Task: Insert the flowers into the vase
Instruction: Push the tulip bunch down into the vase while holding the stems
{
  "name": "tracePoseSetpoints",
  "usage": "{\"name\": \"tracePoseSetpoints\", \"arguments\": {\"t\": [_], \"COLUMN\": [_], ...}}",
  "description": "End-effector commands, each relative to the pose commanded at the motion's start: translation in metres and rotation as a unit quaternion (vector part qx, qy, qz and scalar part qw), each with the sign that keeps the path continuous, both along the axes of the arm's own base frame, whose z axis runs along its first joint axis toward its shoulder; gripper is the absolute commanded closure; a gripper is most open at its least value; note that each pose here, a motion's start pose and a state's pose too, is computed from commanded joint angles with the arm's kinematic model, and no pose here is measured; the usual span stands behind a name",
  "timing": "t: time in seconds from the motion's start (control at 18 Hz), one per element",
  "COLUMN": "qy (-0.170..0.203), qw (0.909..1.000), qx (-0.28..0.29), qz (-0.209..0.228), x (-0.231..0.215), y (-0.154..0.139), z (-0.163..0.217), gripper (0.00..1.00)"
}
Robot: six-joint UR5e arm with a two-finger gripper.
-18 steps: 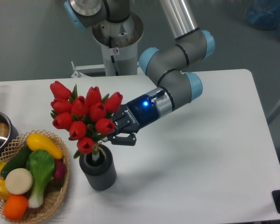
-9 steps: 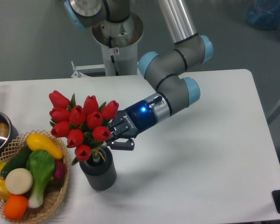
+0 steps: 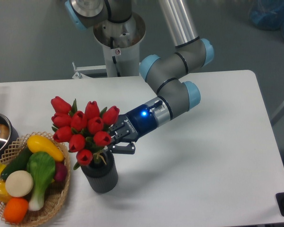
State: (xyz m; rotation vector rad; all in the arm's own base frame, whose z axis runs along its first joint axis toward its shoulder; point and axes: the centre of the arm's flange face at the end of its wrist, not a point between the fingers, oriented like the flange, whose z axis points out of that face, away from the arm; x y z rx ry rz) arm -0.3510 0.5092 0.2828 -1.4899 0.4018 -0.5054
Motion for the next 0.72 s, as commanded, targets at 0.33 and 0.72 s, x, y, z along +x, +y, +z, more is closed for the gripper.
{"name": "tracePoseSetpoints", "arguments": {"t": [0.33,0.72], "qy": [0.009,0.018], "qw": [0.9999,0.9998], "qx": [0.006,0.011], "qz": [-0.002,-0.002], "x": [0.001,-0.002], "y": [0.004,0.007], "z": [-0.011,-0.030], "gripper": [0.78,0.78]}}
